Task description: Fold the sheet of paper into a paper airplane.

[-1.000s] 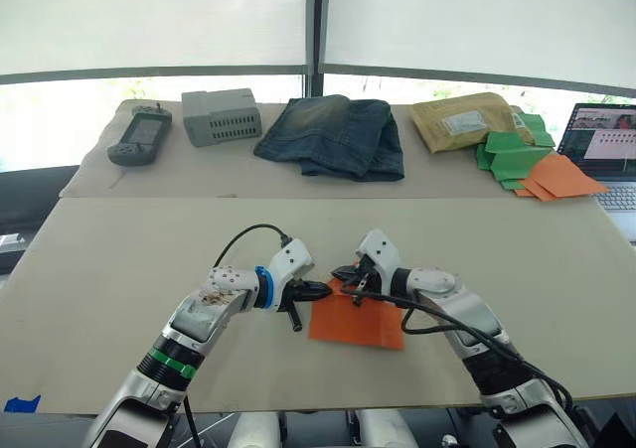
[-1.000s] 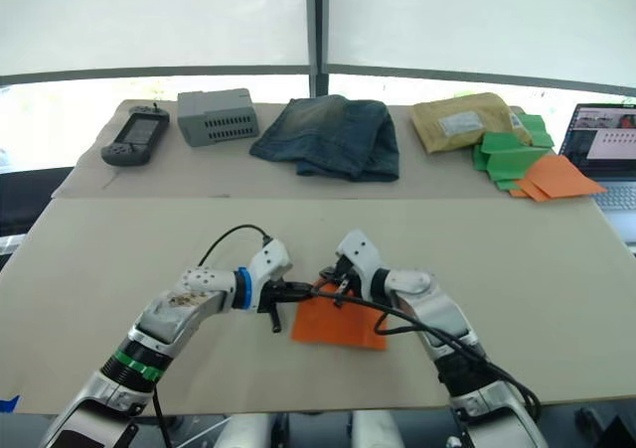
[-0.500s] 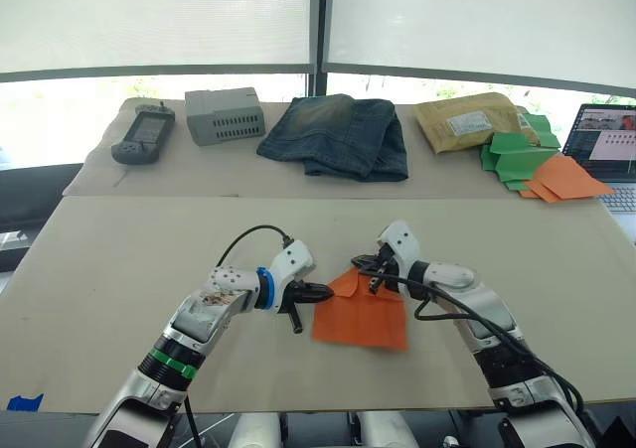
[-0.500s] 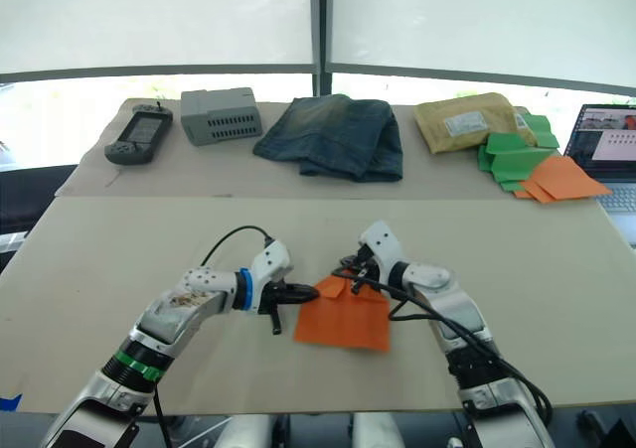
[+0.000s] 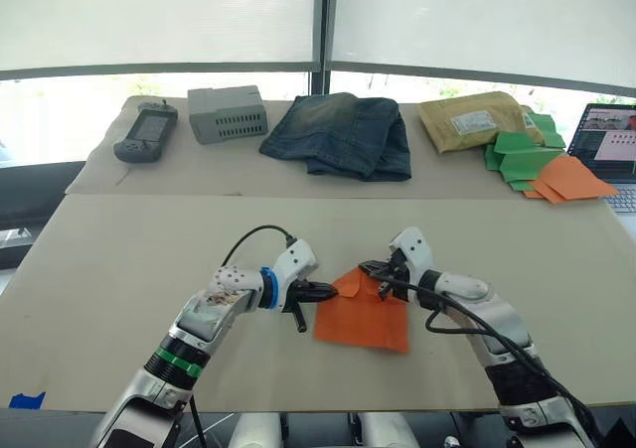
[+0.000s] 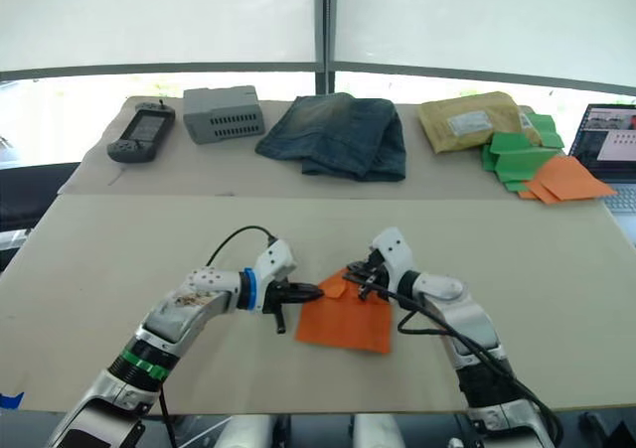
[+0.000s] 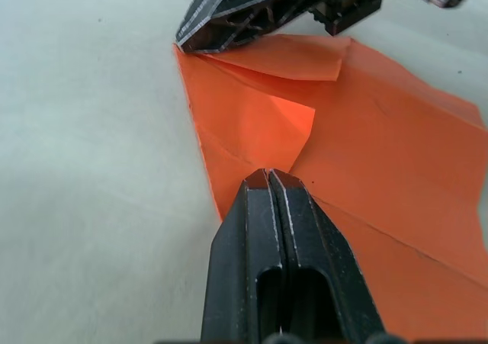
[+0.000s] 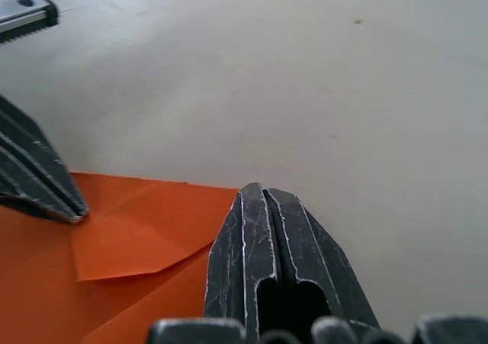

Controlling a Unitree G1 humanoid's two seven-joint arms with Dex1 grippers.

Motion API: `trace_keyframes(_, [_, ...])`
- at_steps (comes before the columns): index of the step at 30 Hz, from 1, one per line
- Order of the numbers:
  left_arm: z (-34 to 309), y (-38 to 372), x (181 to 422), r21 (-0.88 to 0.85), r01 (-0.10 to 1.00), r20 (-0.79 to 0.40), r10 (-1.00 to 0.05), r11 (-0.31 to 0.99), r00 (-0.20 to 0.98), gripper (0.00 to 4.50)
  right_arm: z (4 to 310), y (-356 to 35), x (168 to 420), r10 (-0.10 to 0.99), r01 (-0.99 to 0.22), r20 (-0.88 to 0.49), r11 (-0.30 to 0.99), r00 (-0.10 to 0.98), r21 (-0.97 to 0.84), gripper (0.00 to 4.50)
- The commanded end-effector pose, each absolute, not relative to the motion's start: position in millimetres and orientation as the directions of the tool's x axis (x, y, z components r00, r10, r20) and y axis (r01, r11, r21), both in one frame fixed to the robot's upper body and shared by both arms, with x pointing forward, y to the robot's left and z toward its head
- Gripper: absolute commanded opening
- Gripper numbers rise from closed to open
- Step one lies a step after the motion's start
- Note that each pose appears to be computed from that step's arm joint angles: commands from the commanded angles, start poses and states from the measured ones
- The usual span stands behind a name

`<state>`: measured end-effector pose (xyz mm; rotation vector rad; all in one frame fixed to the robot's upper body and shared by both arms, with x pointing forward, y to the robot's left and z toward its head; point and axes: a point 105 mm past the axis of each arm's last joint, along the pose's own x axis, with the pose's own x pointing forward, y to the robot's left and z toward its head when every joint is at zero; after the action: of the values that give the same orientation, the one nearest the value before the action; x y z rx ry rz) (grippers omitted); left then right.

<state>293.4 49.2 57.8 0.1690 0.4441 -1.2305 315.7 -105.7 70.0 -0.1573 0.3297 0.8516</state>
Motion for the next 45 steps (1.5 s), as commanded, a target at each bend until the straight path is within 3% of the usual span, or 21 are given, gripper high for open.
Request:
trace_keyframes(1, [35, 50, 290, -0.160, 0.918, -0.481, -0.840, 0.363, 0.249, 0.05, 72, -104, 310, 0.711, -0.770, -0.361, 0.637, 0.604, -0.035, 0.00])
trace_keyframes(11, [34, 47, 291, -0.149, 0.929, -0.498, -0.837, 0.340, 0.227, 0.05, 52, -97, 278, 0.743, -0.832, -0.449, 0.554, 0.497, -0.003, 0.00])
trace_keyframes(21, [38, 44, 294, -0.128, 0.930, -0.482, -0.841, 0.343, 0.244, 0.05, 53, -108, 271, 0.746, -0.844, -0.472, 0.536, 0.470, 0.006, 0.00])
trace_keyframes(26, [68, 22, 298, -0.154, 0.942, -0.367, -0.903, 0.297, 0.225, 0.05, 68, -106, 277, 0.766, -0.841, -0.417, 0.541, 0.489, 0.006, 0.00])
trace_keyframes(36, [42, 27, 298, -0.110, 0.951, -0.509, -0.838, 0.288, 0.195, 0.05, 138, -131, 279, 0.792, -0.806, -0.241, 0.589, 0.560, 0.062, 0.00])
trace_keyframes(42, [40, 23, 297, -0.116, 0.956, -0.505, -0.845, 0.269, 0.177, 0.05, 112, -188, 264, 0.637, -0.713, -0.449, 0.701, 0.627, -0.001, 0.00])
trace_keyframes(45, [40, 20, 298, -0.117, 0.957, -0.502, -0.847, 0.264, 0.172, 0.05, 92, -203, 252, 0.594, -0.695, -0.524, 0.719, 0.610, 0.005, 0.00])
